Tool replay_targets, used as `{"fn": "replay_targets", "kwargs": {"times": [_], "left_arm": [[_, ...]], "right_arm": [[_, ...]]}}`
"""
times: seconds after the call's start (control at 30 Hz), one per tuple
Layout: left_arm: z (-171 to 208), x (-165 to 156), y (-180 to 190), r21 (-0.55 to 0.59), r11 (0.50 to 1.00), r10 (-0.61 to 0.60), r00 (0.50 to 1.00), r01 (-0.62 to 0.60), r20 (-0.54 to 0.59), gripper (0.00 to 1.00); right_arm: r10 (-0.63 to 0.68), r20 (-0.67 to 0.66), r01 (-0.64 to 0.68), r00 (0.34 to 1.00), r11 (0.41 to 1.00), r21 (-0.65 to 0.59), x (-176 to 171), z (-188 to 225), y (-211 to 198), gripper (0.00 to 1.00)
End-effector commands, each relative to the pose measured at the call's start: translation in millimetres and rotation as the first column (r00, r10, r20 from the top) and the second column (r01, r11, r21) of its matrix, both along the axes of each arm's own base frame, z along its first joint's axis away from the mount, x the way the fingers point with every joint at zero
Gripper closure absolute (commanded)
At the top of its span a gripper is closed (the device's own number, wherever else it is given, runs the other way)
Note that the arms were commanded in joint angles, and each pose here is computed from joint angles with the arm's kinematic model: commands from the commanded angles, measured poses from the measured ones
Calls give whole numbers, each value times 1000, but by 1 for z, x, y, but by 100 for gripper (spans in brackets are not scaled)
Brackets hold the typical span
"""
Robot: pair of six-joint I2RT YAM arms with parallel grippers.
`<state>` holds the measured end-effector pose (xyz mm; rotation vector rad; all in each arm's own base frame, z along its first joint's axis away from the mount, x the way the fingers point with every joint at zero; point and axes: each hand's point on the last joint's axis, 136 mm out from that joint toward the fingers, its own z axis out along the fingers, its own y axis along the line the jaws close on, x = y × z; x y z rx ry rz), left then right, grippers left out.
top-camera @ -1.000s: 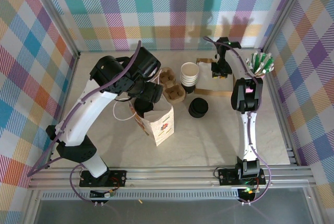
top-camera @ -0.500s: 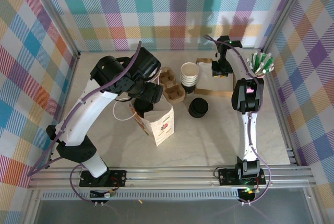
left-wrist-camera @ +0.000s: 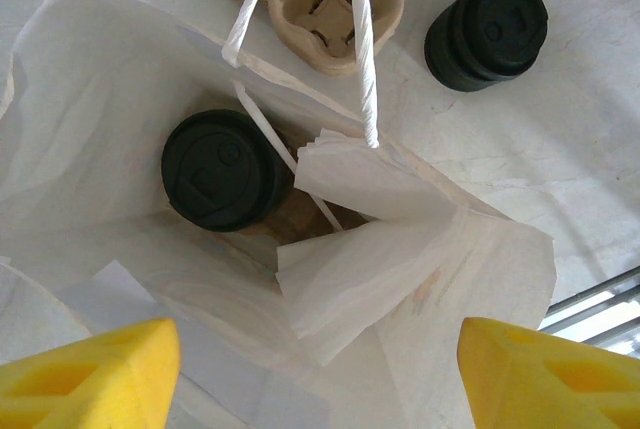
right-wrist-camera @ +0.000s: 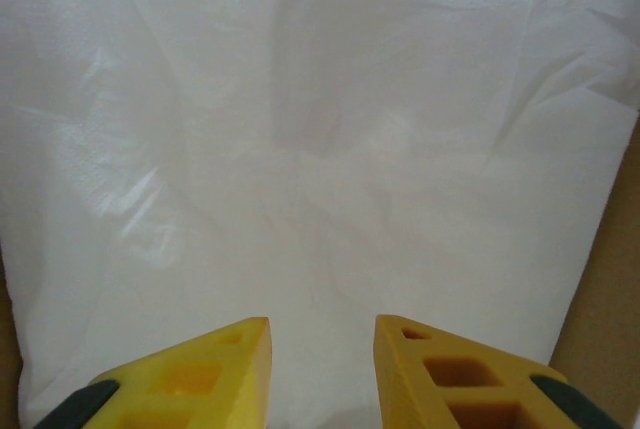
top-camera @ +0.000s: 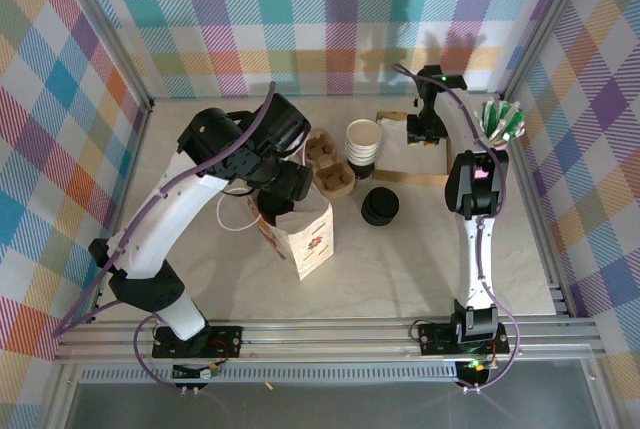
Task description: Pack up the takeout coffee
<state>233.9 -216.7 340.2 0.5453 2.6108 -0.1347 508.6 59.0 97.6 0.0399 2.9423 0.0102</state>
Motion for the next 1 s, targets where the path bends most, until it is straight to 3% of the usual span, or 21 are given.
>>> {"fn": "replay_targets", "kwargs": {"times": [0.0, 0.2, 0.33, 0.7, 0.8, 0.97], "left_arm": [[-5, -23, 28, 65, 998, 18, 997, -13, -74, 27], [-4, -24, 29, 62, 998, 18, 997, -13, -71, 27], [-4, -23, 28, 60, 998, 16, 998, -12, -67, 27], [-1, -23, 31, 45, 999, 29, 998, -27, -50, 27], [-1, -25, 32, 44, 999, 29, 998, -27, -50, 27], [-1, -28, 35, 44, 999, 29, 998, -27, -50, 27]], "right_arm": [[10, 42, -11, 999, 1000, 12, -4, 30, 4, 72], [7, 49, -8, 999, 1000, 29, -4, 35, 7, 80], [13, 66, -16, 998, 999, 41, -5, 44, 9, 97], [5, 113, -15, 994, 996, 87, -5, 56, 13, 100], [3, 100, -12, 995, 996, 92, -2, 40, 14, 56], [-13, 45, 10, 999, 997, 72, 2, 10, 12, 40]]}}
